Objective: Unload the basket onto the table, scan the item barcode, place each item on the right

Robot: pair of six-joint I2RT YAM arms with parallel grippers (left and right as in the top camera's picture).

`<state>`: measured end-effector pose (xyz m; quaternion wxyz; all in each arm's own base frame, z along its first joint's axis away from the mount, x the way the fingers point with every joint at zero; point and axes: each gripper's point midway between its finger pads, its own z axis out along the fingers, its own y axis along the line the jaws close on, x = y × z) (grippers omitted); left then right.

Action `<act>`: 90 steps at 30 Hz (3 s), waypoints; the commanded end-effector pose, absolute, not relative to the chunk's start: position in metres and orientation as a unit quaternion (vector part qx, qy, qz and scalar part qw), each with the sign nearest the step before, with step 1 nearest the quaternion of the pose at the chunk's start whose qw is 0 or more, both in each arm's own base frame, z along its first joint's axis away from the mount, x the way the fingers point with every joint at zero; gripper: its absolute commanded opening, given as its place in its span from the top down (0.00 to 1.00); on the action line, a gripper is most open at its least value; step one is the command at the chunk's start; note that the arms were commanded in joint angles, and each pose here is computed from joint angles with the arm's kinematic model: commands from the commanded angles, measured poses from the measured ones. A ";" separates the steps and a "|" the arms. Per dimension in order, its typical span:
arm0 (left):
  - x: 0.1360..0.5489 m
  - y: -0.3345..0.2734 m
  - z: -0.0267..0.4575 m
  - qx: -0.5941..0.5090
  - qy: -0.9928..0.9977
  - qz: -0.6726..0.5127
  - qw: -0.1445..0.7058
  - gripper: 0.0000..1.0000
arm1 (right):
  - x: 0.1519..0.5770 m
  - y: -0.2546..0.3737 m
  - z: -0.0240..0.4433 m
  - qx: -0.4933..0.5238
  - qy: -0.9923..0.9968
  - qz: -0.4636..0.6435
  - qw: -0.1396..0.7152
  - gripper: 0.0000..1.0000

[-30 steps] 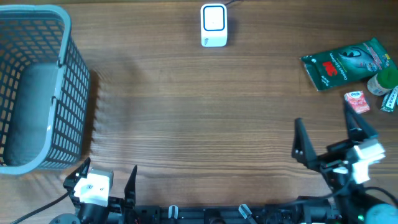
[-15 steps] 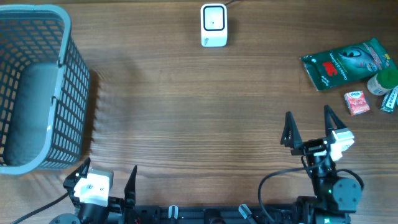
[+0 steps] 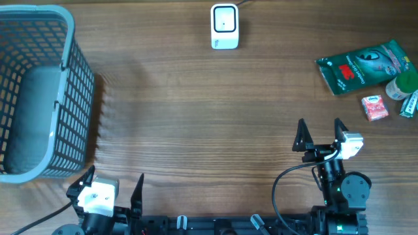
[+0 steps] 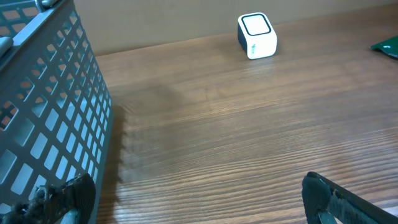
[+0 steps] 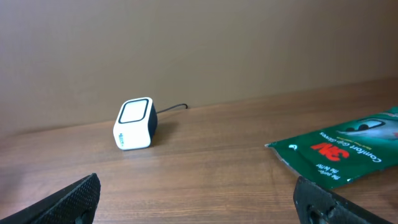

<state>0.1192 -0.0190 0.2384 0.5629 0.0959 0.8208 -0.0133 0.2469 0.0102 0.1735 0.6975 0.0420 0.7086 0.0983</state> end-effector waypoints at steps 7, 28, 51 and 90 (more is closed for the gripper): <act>0.119 -0.022 0.239 0.100 0.820 -0.020 0.564 0.00 | 0.247 0.008 0.175 0.051 0.705 0.097 0.701 0.00; 0.143 -0.056 0.264 0.151 0.760 -0.094 0.625 0.00 | 0.247 0.008 0.175 0.051 0.705 0.097 0.701 0.00; 0.245 -0.018 0.157 0.045 0.731 -0.024 0.680 0.00 | 0.247 0.008 0.175 0.051 0.705 0.097 0.700 0.00; 0.246 -0.010 0.156 0.018 0.733 -0.020 0.680 0.00 | 0.247 0.008 0.175 0.051 0.705 0.097 0.700 0.00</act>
